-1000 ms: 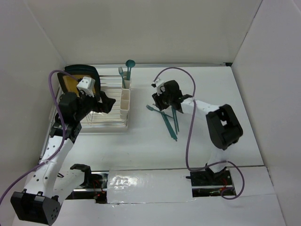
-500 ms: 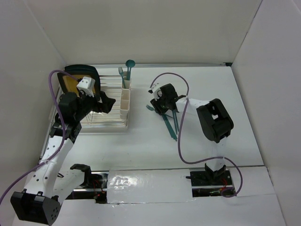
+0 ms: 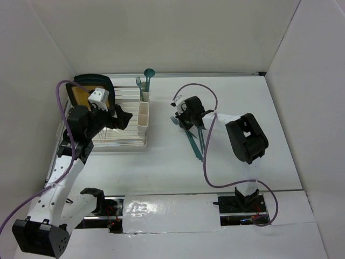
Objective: Sort the eating utensils into containers
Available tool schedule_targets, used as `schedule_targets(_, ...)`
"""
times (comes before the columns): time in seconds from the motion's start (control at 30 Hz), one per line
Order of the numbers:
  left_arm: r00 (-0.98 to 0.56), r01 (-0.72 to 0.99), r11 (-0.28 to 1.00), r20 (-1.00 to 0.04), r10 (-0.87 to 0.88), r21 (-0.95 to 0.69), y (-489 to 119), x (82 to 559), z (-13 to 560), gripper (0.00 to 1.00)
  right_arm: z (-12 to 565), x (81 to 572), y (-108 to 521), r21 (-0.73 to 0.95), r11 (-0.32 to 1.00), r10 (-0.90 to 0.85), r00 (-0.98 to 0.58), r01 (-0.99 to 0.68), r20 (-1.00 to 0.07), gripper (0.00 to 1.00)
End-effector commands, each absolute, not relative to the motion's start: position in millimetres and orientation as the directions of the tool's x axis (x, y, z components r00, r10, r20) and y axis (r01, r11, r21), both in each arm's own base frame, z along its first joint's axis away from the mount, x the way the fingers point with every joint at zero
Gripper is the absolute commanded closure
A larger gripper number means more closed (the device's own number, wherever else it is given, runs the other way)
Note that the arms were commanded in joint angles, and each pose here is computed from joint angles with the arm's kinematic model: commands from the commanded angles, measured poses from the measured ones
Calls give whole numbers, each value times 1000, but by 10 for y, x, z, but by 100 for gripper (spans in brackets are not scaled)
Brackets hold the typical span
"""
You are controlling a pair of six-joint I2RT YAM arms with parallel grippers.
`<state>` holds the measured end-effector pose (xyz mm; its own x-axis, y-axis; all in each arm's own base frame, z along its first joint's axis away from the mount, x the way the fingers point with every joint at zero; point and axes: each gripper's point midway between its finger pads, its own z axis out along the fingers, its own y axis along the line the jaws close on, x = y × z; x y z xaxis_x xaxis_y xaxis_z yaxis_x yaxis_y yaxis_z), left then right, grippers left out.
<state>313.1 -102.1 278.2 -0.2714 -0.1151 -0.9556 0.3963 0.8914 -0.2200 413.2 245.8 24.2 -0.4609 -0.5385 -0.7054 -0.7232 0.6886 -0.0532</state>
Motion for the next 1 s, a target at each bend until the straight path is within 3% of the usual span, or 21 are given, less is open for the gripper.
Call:
schedule_targets(0.0,-218,394,900,-971,-102,-183,-979,3181,2879,0,933,4324,2464,-16,741,-389,-411,-671,-825,100)
schedule_targets(0.13,-219,371,910,-970,-110,-187,-945,3192,2882,0,1911,4461,2540,69,753,-189,-317,-654,-930,100)
schedule_targets(0.23,-213,308,933,-969,-123,-186,-837,3229,2887,0,2940,4336,2661,102,699,13,-131,-708,-991,100)
schedule_targets(0.43,-194,308,934,-973,-126,-183,-829,3207,2913,0,4285,3987,2720,98,587,358,149,-803,-922,100)
schedule_targets(0.67,-202,314,931,-971,-125,-185,-846,3218,2897,0,4535,3883,2957,163,399,597,120,-902,-794,100)
schedule_targets(0.97,-185,321,931,-976,-116,-172,-844,3197,2927,0,4246,4088,3693,80,308,577,119,-948,-808,100)
